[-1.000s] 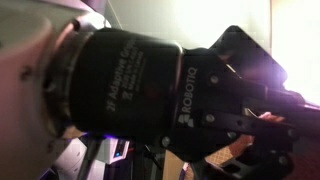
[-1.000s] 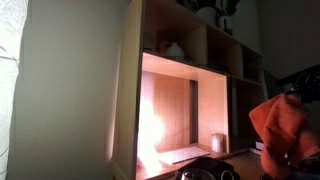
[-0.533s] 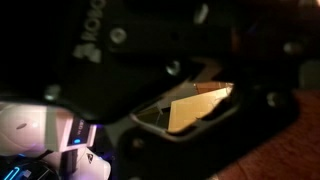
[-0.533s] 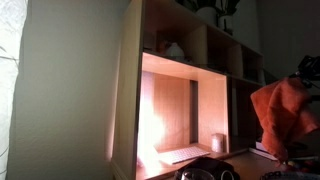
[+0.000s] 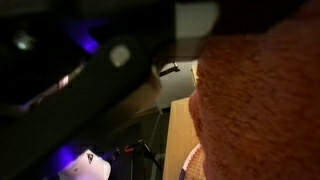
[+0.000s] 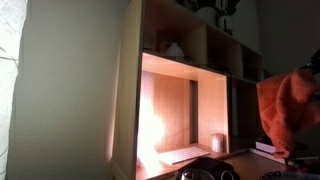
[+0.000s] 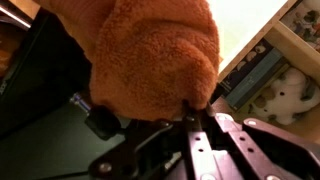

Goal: Use the towel to wipe the monitor and put the pen in the jar

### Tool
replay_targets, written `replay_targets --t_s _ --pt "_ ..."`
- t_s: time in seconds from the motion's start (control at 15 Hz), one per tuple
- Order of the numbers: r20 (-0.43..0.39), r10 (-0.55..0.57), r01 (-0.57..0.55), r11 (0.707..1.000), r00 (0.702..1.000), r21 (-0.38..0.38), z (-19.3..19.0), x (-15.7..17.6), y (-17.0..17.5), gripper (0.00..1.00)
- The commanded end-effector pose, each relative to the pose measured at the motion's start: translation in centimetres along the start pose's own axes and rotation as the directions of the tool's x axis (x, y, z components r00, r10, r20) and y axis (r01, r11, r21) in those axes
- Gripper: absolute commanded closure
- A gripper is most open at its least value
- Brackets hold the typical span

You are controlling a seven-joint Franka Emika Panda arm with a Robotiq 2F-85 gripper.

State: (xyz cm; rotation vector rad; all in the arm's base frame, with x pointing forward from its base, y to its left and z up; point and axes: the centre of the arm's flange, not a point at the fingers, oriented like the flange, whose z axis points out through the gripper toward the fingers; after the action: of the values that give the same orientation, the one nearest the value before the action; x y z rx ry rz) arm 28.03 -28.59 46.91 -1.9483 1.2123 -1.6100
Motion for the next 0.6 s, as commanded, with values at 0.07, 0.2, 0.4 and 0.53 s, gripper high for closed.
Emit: replay_targets --t_s 0.07,0.2,0.4,0.53 --pt "0.017 -0.042 0.042 0.999 0.999 -0.008 1.2 -3.4 0.5 0.97" --pt "0.032 -0.064 0.065 0.997 0.997 -0.041 2.4 -4.1 0.8 0.97" --pt "0.063 -0.087 0.093 0.992 0.994 -0.091 3.8 -4.8 1.7 0.97" --pt "0.092 -0.108 0.119 0.985 0.99 -0.128 4.7 -5.1 2.4 0.97"
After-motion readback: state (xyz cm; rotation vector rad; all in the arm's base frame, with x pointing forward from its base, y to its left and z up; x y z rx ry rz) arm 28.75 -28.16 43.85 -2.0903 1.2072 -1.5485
